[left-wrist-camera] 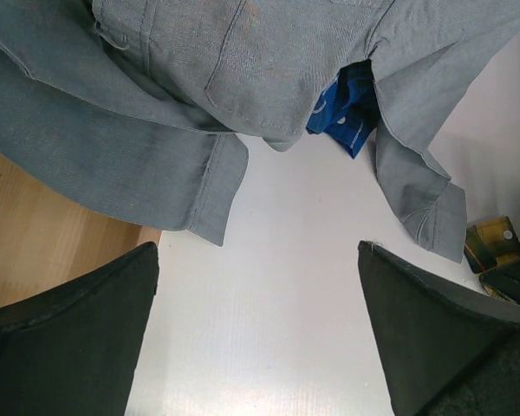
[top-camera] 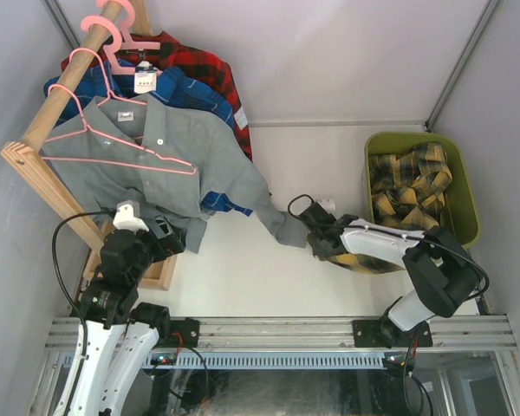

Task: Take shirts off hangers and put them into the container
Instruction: Place the shirt in the bin.

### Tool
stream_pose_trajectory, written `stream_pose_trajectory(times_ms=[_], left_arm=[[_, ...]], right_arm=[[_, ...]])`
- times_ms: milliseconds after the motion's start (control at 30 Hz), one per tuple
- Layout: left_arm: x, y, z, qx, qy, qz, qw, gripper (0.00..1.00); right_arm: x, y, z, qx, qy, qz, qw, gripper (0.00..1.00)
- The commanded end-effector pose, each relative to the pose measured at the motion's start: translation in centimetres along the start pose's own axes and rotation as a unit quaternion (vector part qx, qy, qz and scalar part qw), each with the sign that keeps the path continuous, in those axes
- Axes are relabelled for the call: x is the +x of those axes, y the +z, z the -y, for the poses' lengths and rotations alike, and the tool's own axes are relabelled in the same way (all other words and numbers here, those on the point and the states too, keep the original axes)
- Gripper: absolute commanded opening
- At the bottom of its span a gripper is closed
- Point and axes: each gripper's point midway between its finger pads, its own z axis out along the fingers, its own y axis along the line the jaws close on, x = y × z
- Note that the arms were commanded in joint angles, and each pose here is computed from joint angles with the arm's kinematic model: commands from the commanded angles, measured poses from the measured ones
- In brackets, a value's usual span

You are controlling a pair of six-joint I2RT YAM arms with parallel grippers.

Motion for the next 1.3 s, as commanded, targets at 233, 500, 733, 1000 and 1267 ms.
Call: stream_pose_trajectory(times_ms=[233, 500, 733, 1000, 1267], left_arm=[[-0.2, 0.7, -0.2, -0.001, 0.007, 0.009, 1.0, 1.0], [0.0, 0.8, 0.0, 0.002, 0.008, 0.003, 1.0, 1.0], [-0.1, 0.6, 0.1, 0.008, 0.007, 0.009, 1.0, 1.0], [-0.2, 0.6, 0.0, 0.004, 0.006, 0.011, 1.0, 1.0], [0.0, 0.8, 0.0, 0.003, 0.006, 0.005, 1.0, 1.0]], right_arm=[[-10.2, -18.1, 4.9, -0.042, 0.085, 0.312, 0.945, 0.0], [-17.7, -33.7, 16.4, 0.058, 0.159, 0.513, 0.841, 0.0], [-23.1, -34.6, 23.1, 0.14, 0.216, 0.475, 0.841, 0.0], [-17.5, -13.0, 21.8, 0.088, 0.207, 0.185, 0.957, 0.0], [-10.7, -6.3, 19.2, 0.031, 0.211, 0.095, 0.972, 0.02]])
